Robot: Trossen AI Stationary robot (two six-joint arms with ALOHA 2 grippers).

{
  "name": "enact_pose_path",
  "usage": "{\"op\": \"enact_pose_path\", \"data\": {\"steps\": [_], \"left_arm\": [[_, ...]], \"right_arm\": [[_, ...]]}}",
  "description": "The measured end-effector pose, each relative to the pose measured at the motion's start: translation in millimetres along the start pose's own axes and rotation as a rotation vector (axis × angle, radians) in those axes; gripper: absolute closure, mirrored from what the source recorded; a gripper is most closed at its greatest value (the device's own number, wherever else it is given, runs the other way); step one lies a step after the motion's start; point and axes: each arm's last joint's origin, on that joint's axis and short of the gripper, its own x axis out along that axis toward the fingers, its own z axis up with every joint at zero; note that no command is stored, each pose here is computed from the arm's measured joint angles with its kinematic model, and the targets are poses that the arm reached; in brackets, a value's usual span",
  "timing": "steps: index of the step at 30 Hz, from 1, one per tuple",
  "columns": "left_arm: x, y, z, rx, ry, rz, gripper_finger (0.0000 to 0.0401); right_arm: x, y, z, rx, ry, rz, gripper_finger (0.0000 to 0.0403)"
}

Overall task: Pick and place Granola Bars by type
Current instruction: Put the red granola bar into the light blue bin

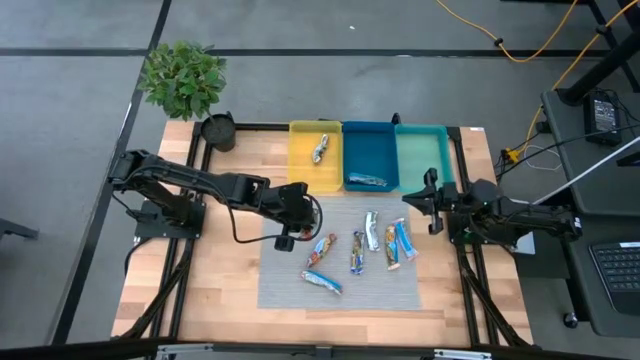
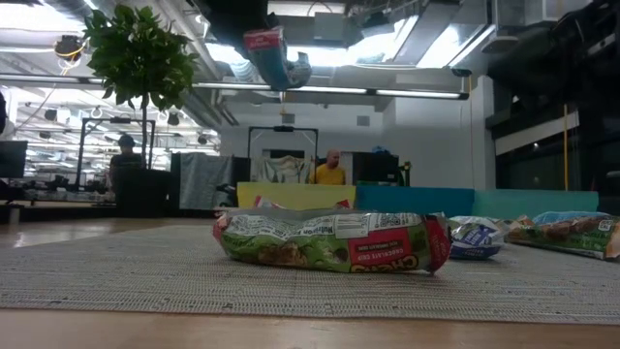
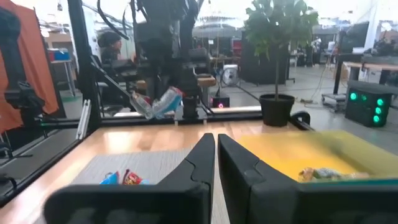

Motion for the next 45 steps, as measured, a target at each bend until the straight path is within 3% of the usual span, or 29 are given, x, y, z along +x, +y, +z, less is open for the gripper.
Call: {"op": "enact_pose_path", "data": {"steps": [8, 12, 18, 23, 27, 35, 45], "left_arm": [[0, 0, 0, 0.026, -0.005, 0.001, 0.0376], [0, 1, 4, 0.039, -0.038, 0.005, 0.0378], [0, 2, 8, 0.098, -0.085, 0.028, 0.0375], [-1, 5, 13, 0.154, -0.118, 0.123, 0.0378], [-2, 6, 20, 0.190, -0.182, 0.155, 0.0380], [-4, 9, 25, 0.226, -0.237, 0.175, 0.0379], [-5, 9, 29, 0.252, -0.274, 0.188, 0.0378]], "right_arm": [[-1, 0, 10, 0.014, -0.102, -0.017, 0.0378], [-1, -1, 11, 0.036, -0.115, -0.055, 0.0348], [-1, -3, 13, 0.109, -0.144, -0.104, 0.0225], [0, -5, 12, 0.172, -0.141, -0.159, 0.0110], [2, -5, 18, 0.220, -0.134, -0.163, 0.0056], [20, -4, 43, 0.249, -0.086, -0.133, 0.0043], [77, -5, 61, 0.188, 0.104, -0.041, 0.0043]]}}
